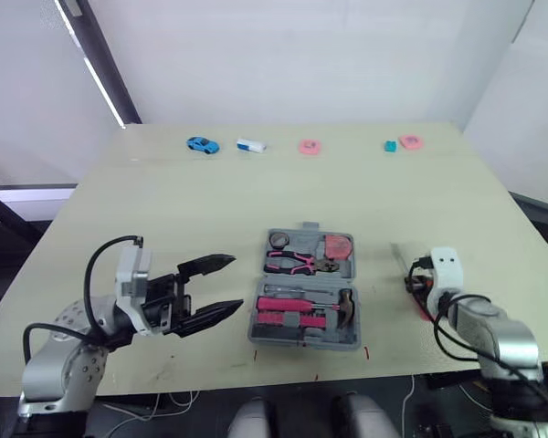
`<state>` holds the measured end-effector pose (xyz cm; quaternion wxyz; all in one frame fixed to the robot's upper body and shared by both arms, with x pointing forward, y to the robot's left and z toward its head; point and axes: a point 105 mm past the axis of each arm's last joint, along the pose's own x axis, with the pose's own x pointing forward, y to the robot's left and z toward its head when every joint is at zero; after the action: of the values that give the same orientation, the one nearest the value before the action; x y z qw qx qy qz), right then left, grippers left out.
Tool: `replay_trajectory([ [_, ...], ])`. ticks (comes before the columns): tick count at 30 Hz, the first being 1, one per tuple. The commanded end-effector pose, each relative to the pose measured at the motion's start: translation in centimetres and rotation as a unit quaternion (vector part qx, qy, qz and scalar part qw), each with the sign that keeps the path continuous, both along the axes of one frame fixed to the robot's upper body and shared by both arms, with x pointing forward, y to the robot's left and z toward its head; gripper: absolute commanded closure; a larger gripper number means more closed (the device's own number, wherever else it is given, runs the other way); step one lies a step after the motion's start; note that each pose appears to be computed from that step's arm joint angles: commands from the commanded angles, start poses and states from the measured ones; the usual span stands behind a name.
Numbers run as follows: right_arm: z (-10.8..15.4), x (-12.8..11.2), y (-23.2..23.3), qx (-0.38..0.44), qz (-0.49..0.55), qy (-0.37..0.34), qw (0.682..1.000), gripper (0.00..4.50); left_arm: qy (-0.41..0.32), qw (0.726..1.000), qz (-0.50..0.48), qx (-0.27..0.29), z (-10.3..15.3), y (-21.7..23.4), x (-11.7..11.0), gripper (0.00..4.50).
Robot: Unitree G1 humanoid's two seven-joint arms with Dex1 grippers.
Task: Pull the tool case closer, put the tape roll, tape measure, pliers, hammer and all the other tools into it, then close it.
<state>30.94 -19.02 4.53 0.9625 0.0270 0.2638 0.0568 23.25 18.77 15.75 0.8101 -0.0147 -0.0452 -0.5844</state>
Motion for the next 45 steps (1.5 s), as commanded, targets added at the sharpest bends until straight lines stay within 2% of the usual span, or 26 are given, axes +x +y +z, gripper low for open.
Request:
replay_trajectory([
  [1, 2.1, -1.0, 0.6, -0.003, -0.03, -0.034, 0.999, 4.07, -0.011, 1.0, -0.003, 0.001, 0.4, -0.2, -0.4, 0.0],
  [6, 0.8, -2.8, 2.4, 0.005, -0.029, -0.011, 1.0, 4.07, -0.002, 1.0, -0.001, 0.003, -0.1, -0.2, -0.7, 0.0],
  [13, -1.2, -3.4, 2.5, 0.005, -0.028, 0.005, 1.0, 4.07, 0.004, 1.0, 0.004, 0.01, -0.4, 0.1, -0.9, 0.0],
  [14, -1.5, -3.4, 2.5, 0.007, -0.024, 0.007, 1.0, 3.27, 0.005, 1.0, 0.004, 0.01, -0.5, 0.1, -0.9, 0.0],
  [16, -1.8, -3.2, 2.3, 0.008, -0.019, 0.005, 1.0, 2.68, 0.007, 1.0, 0.004, 0.01, -0.5, 0.1, -1.0, 0.0],
  [18, -1.3, -2.9, 2.0, 0.008, -0.012, -0.007, 1.0, 1.55, 0.008, 1.0, 0.004, 0.01, -0.5, 0.0, -1.0, 0.0],
  [21, 0.2, -2.9, 2.2, 0.029, 0.023, -0.02, 0.999, 0.59, 0.011, 1.0, 0.005, 0.009, -0.7, 0.1, -1.1, 0.0],
  [22, 0.9, -2.9, 2.2, 0.033, 0.043, -0.022, 0.998, 0.06, 0.012, 1.0, 0.006, 0.008, -0.8, 0.1, -1.1, 0.0],
  [27, 3.4, -4.1, 2.0, 0.056, 0.158, 0.01, 0.986, 0.06, 0.015, 1.0, 0.007, 0.005, -0.9, -0.1, -1.0, 0.0],
  [29, 5.7, -4.1, 1.9, 0.062, 0.234, 0.014, 0.97, 0.06, 0.016, 1.0, 0.006, 0.003, -0.9, -0.2, -1.0, 0.0],
  [32, 8.3, -4.3, 2.0, 0.043, 0.355, 0.016, 0.934, 0.06, 0.017, 1.0, 0.004, 0.0, -1.0, -0.3, -0.9, 0.0],
  [35, 9.3, -4.2, 1.9, -0.015, 0.467, 0.001, 0.884, 0.06, 0.018, 1.0, 0.002, -0.001, -1.0, -0.5, -0.8, 0.0],
  [39, 9.5, -3.1, 1.8, -0.145, 0.619, -0.024, 0.771, 0.06, 0.019, 1.0, 0.002, -0.004, -1.1, -0.5, -0.8, 0.0],
  [40, 9.4, -2.4, 2.0, -0.18, 0.654, -0.034, 0.734, 0.06, 0.02, 1.0, 0.001, -0.004, -1.1, -0.5, -0.9, 0.0],
  [45, 8.0, -0.6, 1.4, -0.288, 0.75, -0.019, 0.595, 0.06, 0.021, 1.0, 0.002, -0.006, -1.1, -0.6, -1.0, 0.0],
])
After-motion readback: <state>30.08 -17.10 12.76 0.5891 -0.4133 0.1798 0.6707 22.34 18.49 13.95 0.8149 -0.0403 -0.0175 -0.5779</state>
